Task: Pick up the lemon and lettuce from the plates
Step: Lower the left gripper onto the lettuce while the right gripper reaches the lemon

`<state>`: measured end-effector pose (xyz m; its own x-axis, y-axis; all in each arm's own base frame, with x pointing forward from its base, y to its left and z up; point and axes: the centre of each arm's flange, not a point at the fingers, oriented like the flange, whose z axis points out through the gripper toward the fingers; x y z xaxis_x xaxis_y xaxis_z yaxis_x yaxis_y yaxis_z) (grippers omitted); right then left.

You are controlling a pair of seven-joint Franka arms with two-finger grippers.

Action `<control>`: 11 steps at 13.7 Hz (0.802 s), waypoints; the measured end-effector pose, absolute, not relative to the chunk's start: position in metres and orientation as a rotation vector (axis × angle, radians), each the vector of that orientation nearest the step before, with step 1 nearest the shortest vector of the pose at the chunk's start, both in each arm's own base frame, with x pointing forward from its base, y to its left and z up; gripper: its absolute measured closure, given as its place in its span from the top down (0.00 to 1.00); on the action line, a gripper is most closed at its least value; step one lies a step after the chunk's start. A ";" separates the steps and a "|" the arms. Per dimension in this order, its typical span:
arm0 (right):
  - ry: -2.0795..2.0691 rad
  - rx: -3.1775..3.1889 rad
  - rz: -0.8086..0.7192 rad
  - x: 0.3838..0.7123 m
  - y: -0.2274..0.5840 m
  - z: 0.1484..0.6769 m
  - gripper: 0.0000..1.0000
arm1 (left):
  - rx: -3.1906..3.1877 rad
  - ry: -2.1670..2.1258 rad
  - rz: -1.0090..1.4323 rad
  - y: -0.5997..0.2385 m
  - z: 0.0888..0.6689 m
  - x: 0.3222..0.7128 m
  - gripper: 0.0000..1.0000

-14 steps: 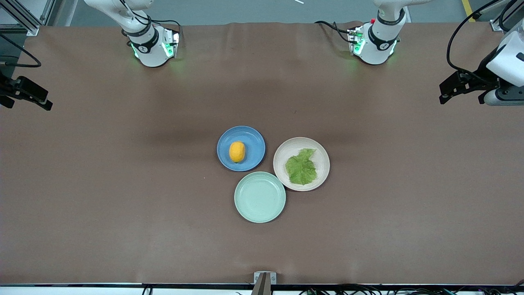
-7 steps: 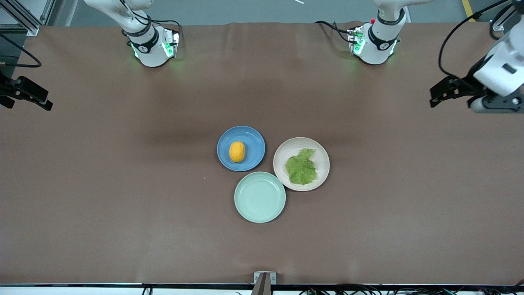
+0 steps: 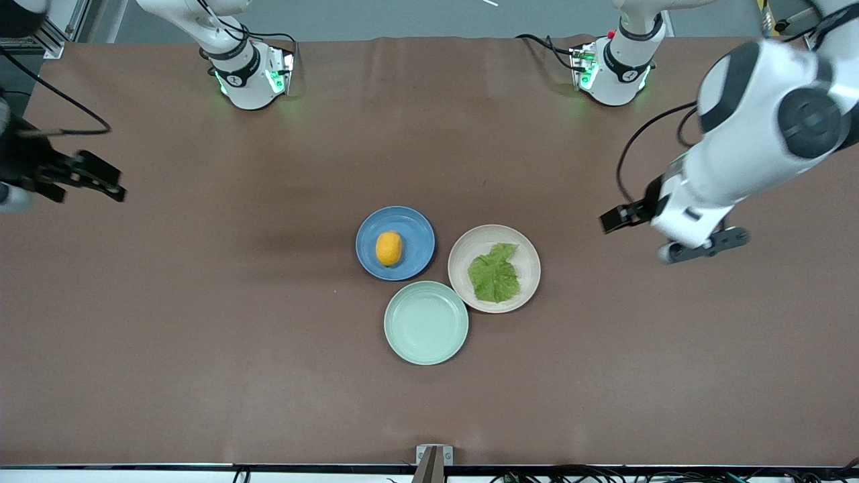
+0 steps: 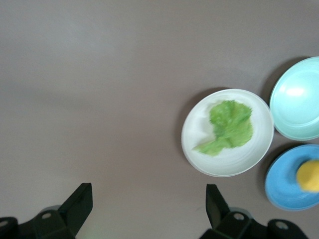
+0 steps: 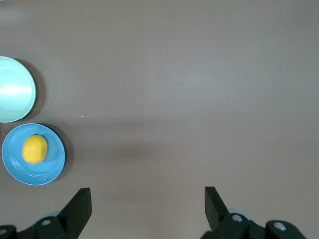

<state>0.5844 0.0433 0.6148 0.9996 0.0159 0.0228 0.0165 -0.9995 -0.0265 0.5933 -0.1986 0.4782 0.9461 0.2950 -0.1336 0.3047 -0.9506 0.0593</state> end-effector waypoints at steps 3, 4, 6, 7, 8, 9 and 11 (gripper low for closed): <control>-0.109 -3.109 0.006 0.610 0.101 0.561 1.00 | 2.968 0.694 -0.245 -0.256 0.412 0.599 1.00; -0.139 -3.107 0.031 0.614 0.121 0.542 1.00 | 2.963 0.771 -0.246 -0.271 0.389 0.600 1.00; -0.113 -3.104 0.059 0.615 0.173 0.501 1.00 | 2.967 0.928 -0.224 -0.299 0.341 0.599 1.00; -0.066 -3.105 0.062 0.611 0.209 0.479 1.00 | 2.964 1.006 -0.211 -0.312 0.316 0.597 0.97; -0.024 -3.106 0.057 0.603 0.247 0.457 1.00 | 2.957 1.082 -0.203 -0.324 0.291 0.594 0.97; 0.019 -3.104 0.045 0.592 0.284 0.437 1.00 | 2.943 1.155 -0.202 -0.333 0.270 0.591 0.90; 0.115 -3.098 0.032 0.569 0.348 0.397 1.00 | 2.902 1.292 -0.209 -0.347 0.238 0.584 0.81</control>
